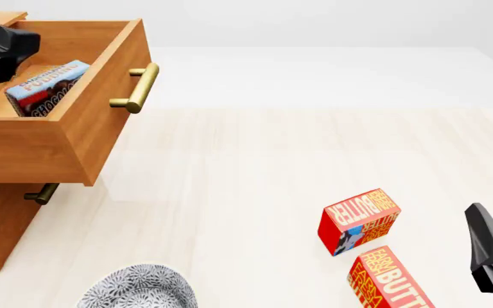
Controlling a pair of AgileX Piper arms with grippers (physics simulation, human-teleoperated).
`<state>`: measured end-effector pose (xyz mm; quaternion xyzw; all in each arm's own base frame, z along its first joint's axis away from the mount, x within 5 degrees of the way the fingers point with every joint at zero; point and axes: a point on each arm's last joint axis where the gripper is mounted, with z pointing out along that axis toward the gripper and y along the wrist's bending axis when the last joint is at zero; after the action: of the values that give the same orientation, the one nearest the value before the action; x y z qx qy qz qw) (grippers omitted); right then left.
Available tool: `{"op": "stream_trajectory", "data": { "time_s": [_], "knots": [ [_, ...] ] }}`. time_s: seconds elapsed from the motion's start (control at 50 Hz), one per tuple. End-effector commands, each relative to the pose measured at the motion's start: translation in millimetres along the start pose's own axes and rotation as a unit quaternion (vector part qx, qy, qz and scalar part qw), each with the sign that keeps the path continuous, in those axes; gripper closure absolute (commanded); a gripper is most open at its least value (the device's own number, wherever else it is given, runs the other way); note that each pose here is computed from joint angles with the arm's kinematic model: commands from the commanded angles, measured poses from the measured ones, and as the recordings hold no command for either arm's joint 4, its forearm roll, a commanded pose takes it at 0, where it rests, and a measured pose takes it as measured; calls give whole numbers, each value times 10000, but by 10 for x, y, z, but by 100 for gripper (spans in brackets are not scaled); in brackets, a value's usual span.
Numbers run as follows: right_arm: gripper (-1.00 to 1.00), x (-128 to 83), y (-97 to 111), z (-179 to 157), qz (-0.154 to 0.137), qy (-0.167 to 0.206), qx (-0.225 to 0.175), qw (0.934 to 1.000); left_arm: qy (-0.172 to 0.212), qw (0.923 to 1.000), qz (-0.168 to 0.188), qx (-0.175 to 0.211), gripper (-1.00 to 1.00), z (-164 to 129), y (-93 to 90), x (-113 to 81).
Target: Put the chocolate pudding in the top drawer of the cabinet and close it.
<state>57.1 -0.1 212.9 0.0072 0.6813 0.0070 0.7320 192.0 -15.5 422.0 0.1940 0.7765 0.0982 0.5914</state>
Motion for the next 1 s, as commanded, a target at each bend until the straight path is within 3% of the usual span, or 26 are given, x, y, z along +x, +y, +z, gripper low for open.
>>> {"op": "stream_trajectory", "data": {
  "time_s": [0.02, 0.26, 0.46, 0.76, 1.0],
  "knots": [
    [-100, 0, 0, 0, 1, 1, 0, 10000, -210, 9998, -30, 12, -100, -203, 19, -129],
    [-100, 0, 0, 0, 0, 0, 0, 10000, -426, 9987, -238, 127, -100, -420, 23, -281],
    [-100, 0, 0, 0, 1, 1, -1, 10000, -736, 9966, -64, 364, -100, -680, -30, -367],
    [-100, 0, 0, 0, 0, 0, -2, 10000, -796, 9936, 119, 793, -100, -817, -133, -361],
    [-100, 0, 0, 0, 0, 0, -1, 10000, -762, 9907, 264, 1092, -100, -708, -265, -287]
  ]
}}
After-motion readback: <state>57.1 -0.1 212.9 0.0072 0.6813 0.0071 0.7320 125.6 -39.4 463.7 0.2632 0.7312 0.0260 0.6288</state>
